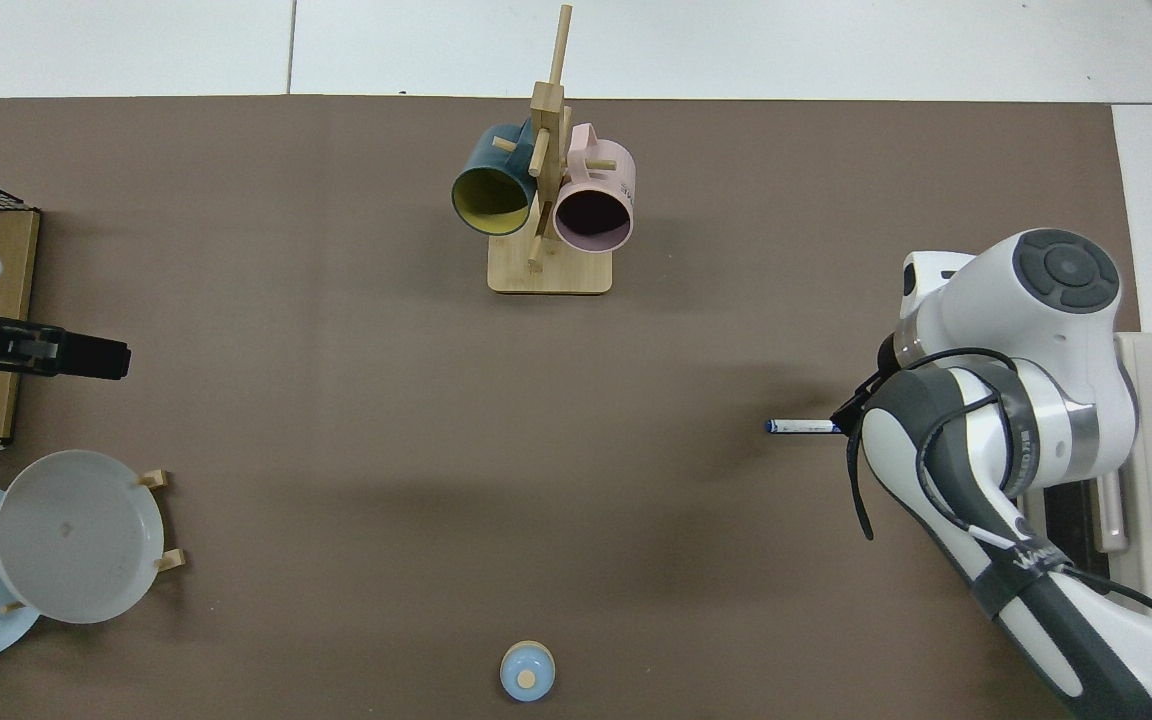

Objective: Put markers into pen holder
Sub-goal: 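Lower the right gripper and close it on the marker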

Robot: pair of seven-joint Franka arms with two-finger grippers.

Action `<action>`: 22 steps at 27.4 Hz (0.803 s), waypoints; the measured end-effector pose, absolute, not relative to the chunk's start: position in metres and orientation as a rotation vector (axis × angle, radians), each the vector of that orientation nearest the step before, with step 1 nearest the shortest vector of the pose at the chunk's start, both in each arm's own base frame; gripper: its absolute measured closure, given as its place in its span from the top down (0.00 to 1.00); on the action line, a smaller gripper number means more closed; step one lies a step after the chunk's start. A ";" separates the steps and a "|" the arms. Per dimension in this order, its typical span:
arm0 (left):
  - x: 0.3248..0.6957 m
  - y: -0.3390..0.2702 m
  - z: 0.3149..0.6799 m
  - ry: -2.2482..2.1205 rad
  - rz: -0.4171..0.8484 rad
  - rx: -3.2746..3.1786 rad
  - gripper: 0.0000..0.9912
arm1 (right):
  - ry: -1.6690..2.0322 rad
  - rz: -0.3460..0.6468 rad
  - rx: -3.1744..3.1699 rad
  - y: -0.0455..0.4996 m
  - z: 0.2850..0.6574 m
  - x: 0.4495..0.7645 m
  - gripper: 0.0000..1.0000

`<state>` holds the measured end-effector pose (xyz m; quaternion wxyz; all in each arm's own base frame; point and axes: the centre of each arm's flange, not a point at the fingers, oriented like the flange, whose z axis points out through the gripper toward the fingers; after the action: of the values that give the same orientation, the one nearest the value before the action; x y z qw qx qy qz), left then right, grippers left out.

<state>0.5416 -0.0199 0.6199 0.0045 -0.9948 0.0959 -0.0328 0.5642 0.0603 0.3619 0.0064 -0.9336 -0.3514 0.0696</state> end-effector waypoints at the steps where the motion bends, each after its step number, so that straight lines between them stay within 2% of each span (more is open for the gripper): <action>1: 0.542 -0.020 0.620 0.300 -0.103 -3.117 1.00 | -1.160 0.212 -2.908 0.061 0.359 0.564 1.00; 6: 0.542 -0.020 0.620 0.300 -0.103 -3.117 1.00 | -1.459 0.177 -2.820 0.063 0.334 0.560 1.00; 12: 0.542 -0.020 0.620 0.300 -0.103 -3.117 1.00 | -1.743 0.182 -2.652 0.062 0.312 0.559 1.00; 22: 0.542 -0.020 0.620 0.300 -0.103 -3.117 1.00 | -1.898 0.220 -2.520 0.055 0.302 0.553 0.99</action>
<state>0.5415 -0.0199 0.6200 0.0045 -0.9948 0.0959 -0.0329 0.5529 0.0547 0.3017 -0.0104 -0.7967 -0.6003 0.0696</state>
